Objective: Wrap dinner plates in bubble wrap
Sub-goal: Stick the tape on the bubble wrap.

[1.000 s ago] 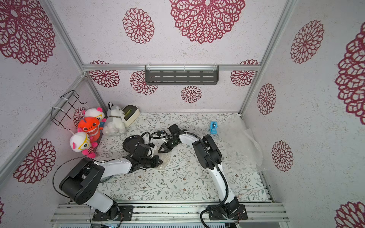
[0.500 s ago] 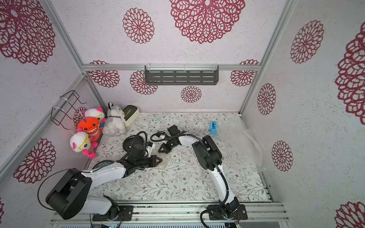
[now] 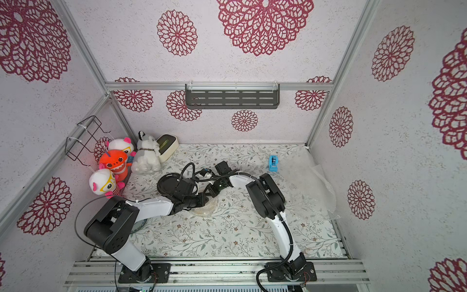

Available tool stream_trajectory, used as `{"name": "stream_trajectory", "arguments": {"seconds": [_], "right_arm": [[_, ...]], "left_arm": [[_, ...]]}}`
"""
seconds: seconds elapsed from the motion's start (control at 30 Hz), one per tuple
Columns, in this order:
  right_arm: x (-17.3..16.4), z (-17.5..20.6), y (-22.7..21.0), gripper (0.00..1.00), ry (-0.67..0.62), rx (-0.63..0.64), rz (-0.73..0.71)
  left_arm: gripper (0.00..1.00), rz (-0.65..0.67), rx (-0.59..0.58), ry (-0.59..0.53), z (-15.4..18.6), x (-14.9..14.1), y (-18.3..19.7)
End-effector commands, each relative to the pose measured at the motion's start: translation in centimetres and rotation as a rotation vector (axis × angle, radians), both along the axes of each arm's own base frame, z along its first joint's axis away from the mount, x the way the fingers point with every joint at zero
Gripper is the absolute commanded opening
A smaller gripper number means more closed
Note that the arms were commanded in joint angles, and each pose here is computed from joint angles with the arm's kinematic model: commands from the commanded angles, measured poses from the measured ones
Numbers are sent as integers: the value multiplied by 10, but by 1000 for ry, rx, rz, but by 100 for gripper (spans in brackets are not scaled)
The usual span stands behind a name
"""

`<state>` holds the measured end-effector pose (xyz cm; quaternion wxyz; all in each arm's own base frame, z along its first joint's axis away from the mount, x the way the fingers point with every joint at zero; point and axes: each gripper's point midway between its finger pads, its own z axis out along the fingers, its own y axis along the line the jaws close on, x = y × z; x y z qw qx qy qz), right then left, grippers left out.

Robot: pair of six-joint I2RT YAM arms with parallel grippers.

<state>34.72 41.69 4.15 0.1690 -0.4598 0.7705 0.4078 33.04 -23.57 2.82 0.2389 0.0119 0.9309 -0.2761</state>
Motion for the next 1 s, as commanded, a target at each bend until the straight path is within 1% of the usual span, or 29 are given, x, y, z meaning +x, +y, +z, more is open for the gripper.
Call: {"name": "stream_trajectory", "arguments": {"seconds": [0.0,0.13,0.2,0.23,0.3,0.4,0.43,0.47,0.5,0.6,0.7,0.77,0.8,0.87,0.97], "right_arm": [[-12,2,-3,0,39,-17,-5],[-10,5,-3,0,48,-4,-32],[1,13,-3,1,44,9,-101],[7,19,-3,6,41,19,-132],[22,34,-8,21,37,44,-211],[47,55,-19,33,31,73,-320],[54,59,-25,35,27,77,-346],[60,64,-31,42,18,83,-375],[67,67,-38,51,9,84,-413],[76,75,-63,63,36,101,-494],[68,75,-94,69,53,110,-532],[53,75,-110,70,51,106,-499],[43,74,-115,70,53,107,-467],[16,71,-120,70,13,102,-369],[-15,60,-116,64,-42,76,-211]], "left_arm": [[6,-33,-22,21,-7,0,-7],[5,-56,-17,40,-13,-1,-11],[3,-47,-4,59,-19,-4,-7],[2,-40,0,62,-20,-5,-5],[1,-35,5,72,-24,-8,-3],[0,-41,3,83,-28,-8,-5],[0,-43,1,86,-29,-8,-5],[0,-45,1,88,-29,-8,-6],[0,-46,0,89,-30,-8,-6],[0,-46,-2,86,-29,-9,-6],[0,-44,-5,84,-29,-10,-5],[0,-45,-7,81,-27,-10,-5],[0,-47,-8,79,-27,-10,-6],[0,-47,-9,77,-27,-10,-6],[0,-47,-11,78,-27,-10,-6]]}}
